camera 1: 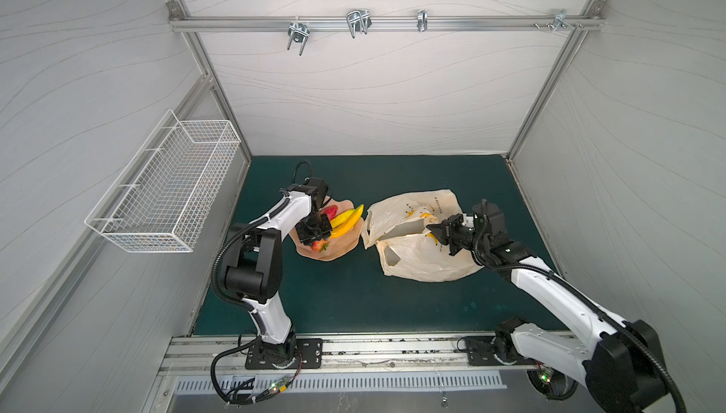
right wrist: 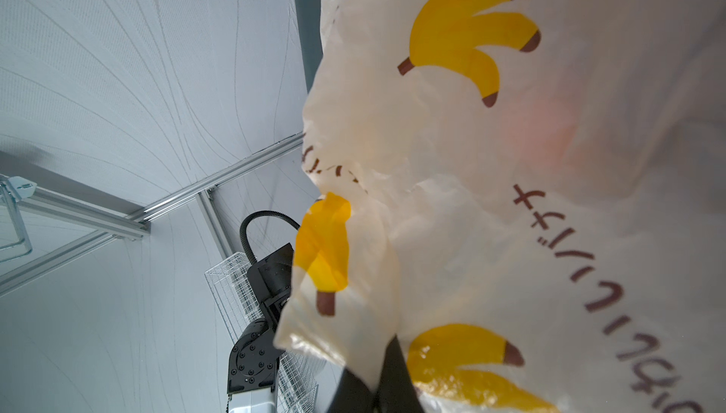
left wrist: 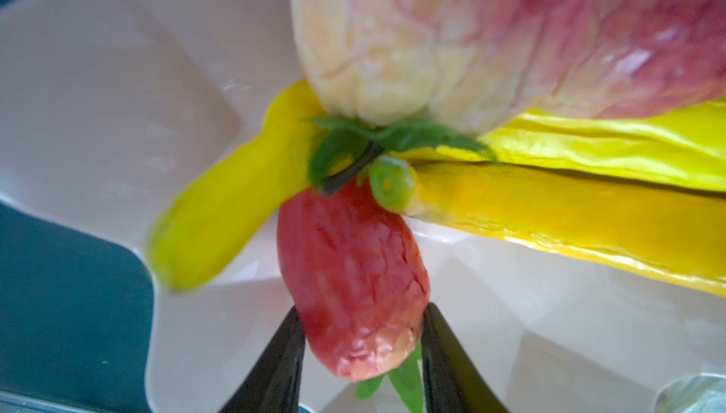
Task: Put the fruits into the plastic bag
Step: 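Close the left gripper on the red strawberry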
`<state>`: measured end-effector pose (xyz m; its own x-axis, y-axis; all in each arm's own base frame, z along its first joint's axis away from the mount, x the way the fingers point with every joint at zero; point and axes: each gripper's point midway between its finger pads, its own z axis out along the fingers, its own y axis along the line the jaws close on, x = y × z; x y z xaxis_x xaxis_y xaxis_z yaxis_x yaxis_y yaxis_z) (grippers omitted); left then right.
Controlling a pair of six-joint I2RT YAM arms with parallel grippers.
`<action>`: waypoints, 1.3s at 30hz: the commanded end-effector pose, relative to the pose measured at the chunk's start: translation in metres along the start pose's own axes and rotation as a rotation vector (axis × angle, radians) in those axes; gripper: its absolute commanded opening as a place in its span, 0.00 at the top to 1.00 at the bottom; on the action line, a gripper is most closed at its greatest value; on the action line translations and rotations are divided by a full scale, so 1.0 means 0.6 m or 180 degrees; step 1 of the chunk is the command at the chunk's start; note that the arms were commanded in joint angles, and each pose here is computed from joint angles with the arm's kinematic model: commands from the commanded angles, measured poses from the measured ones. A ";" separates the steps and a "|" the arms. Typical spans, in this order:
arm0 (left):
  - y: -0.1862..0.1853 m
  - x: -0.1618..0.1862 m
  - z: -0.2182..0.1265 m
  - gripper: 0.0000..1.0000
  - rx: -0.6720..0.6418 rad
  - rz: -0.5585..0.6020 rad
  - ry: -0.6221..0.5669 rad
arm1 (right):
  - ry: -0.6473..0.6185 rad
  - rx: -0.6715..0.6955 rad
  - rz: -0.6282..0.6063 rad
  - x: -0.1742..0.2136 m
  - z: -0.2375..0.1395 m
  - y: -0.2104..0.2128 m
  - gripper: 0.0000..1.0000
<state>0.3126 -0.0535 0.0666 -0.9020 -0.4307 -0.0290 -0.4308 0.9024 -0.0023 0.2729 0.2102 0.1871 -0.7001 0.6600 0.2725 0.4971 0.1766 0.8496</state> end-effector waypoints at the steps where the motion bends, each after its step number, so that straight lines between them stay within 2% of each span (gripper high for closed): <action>1: -0.006 -0.004 -0.028 0.63 0.0052 0.0156 -0.0097 | -0.0034 -0.0055 0.0002 0.000 -0.011 0.013 1.00; 11: -0.058 0.028 -0.018 0.62 0.0118 0.0829 0.0009 | -0.0044 -0.0056 0.0004 0.000 -0.011 0.013 1.00; 15: -0.056 0.031 -0.009 0.57 0.0074 0.0914 0.0065 | -0.0047 -0.0050 0.0008 0.000 -0.013 0.012 1.00; 20: -0.052 0.024 -0.017 0.34 0.0029 0.0921 -0.0025 | -0.0063 -0.0051 0.0008 0.000 -0.015 0.011 1.00; 22: -0.051 0.022 -0.017 0.28 0.0013 0.0891 -0.0049 | -0.0063 -0.0050 0.0008 0.000 -0.015 0.011 1.00; 29: -0.046 0.013 -0.011 0.24 -0.0094 0.0782 -0.0075 | -0.0059 -0.0058 0.0004 0.000 -0.013 0.015 1.00; 39: -0.051 0.002 0.004 0.25 -0.0176 0.0718 -0.0035 | -0.0058 -0.0055 -0.0005 -0.001 -0.013 0.016 1.00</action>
<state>0.3165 -0.0832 0.0623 -0.9801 -0.1966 -0.0266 -0.1976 0.9793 0.0431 0.2706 0.2085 0.1904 -0.6995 0.6624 0.2682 0.4923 0.1746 0.8528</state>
